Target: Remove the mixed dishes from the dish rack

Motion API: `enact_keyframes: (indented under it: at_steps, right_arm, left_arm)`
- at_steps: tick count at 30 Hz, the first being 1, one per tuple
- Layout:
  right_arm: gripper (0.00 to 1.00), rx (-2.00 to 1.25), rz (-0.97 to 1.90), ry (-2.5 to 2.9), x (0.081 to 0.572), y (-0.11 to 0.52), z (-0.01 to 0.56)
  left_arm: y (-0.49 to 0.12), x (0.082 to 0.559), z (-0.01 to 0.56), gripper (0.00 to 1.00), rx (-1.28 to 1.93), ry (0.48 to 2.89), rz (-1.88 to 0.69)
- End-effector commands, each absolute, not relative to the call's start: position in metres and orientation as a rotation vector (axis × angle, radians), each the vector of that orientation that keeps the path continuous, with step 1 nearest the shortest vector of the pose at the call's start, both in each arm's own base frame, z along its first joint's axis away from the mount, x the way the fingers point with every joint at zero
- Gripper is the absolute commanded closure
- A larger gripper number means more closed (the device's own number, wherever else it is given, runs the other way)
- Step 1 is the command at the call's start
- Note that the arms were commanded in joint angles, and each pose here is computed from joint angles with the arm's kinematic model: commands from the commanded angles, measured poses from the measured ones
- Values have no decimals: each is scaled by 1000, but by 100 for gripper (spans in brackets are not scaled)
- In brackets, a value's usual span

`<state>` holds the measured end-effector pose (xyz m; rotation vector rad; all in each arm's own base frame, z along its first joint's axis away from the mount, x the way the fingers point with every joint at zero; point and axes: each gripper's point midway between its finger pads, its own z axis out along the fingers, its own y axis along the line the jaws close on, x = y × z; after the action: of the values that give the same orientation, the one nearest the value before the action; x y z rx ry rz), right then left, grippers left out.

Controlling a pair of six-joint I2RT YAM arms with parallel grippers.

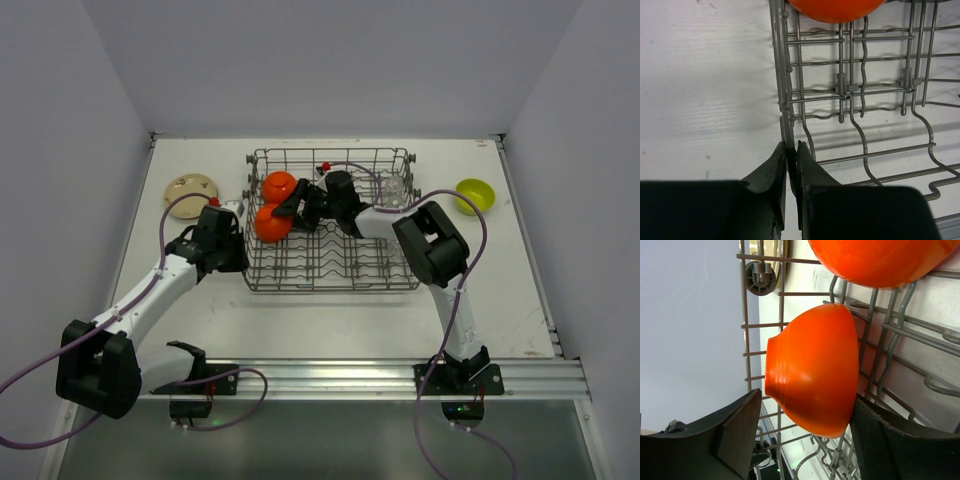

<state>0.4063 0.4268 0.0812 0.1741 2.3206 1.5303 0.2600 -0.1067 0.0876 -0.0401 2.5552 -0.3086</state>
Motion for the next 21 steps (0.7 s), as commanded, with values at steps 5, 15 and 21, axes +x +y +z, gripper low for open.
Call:
enact_keyframes:
  at_steps: [5, 15, 21]
  right_arm:
    - [35, 72, 1661, 2140, 401, 438, 144]
    - [52, 61, 1690, 2107, 402, 444, 149]
    - [60, 68, 1689, 2116, 406, 448, 143]
  left_arm:
    - [-121, 270, 105, 100, 3, 2490, -396]
    - [-121, 269, 104, 100, 2, 2491, -399]
    - [-121, 269, 105, 100, 6, 2489, -402]
